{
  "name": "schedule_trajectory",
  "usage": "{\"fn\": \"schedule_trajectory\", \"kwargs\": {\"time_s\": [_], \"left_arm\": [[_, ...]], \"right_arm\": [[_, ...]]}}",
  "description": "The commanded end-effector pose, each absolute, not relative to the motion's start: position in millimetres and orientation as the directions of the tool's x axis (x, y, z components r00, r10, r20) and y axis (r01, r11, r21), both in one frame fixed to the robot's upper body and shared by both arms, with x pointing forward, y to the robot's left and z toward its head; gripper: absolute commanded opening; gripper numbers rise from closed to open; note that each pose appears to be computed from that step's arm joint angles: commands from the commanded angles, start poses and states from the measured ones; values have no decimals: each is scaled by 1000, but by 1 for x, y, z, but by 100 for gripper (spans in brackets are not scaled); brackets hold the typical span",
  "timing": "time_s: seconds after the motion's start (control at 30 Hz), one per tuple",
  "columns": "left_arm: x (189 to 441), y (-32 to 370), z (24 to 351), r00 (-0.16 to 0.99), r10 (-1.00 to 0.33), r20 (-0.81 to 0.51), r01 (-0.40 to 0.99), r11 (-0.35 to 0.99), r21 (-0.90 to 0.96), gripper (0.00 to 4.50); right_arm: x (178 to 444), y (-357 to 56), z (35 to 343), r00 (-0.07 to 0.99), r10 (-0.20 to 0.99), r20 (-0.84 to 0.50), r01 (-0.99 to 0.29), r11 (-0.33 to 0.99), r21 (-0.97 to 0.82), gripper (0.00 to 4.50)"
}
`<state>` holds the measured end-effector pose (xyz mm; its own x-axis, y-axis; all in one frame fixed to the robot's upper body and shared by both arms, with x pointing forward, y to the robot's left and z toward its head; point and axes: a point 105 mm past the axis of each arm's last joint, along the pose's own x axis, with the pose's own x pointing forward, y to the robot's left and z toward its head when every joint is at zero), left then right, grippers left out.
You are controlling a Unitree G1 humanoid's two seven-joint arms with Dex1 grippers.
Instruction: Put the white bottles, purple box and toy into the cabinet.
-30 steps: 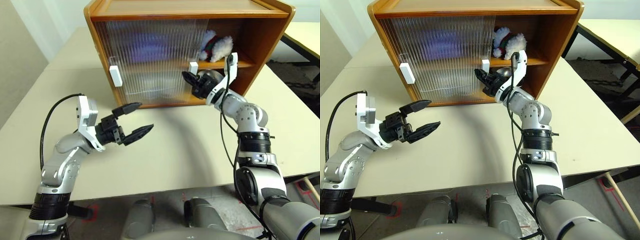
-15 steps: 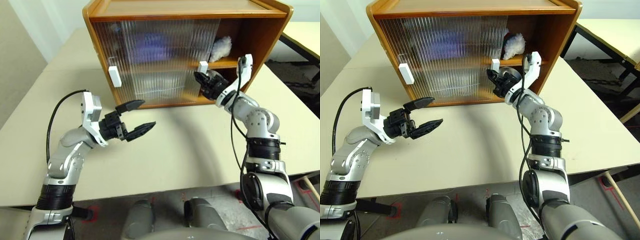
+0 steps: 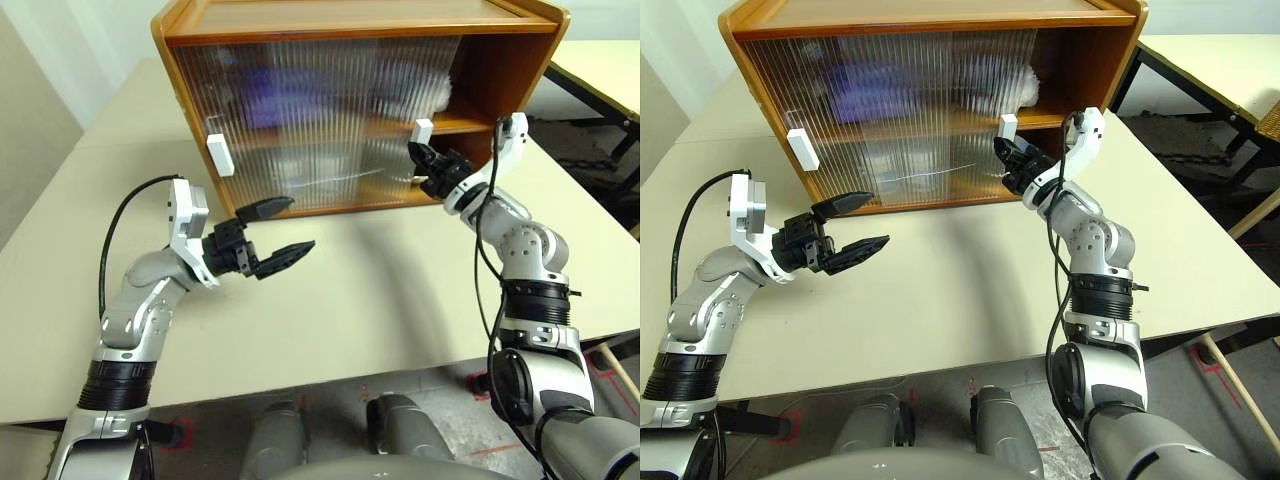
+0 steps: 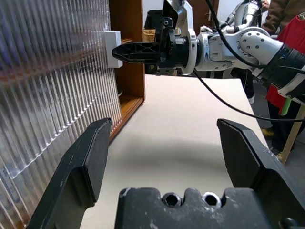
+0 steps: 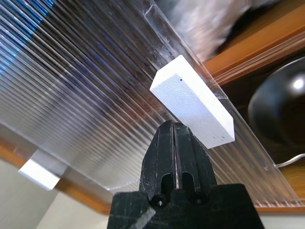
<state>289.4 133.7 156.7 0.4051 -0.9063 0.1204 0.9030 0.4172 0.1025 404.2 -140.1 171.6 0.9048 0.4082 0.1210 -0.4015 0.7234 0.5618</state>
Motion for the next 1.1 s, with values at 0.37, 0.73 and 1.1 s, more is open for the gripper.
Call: {"fn": "schedule_trajectory", "kwargs": {"time_s": [0.37,0.73,1.1], "left_arm": [[288,128,154,390,-914,113,910,402,101,450],[287,129,149,397,-910,117,908,408,94,450],[289,128,146,391,-912,122,910,403,93,450]], "right_arm": [[413,-188,167,964,239,113,-263,808,527,3],[417,-209,168,980,161,115,-197,840,506,3],[418,-229,176,988,36,152,-107,867,487,3]]}}
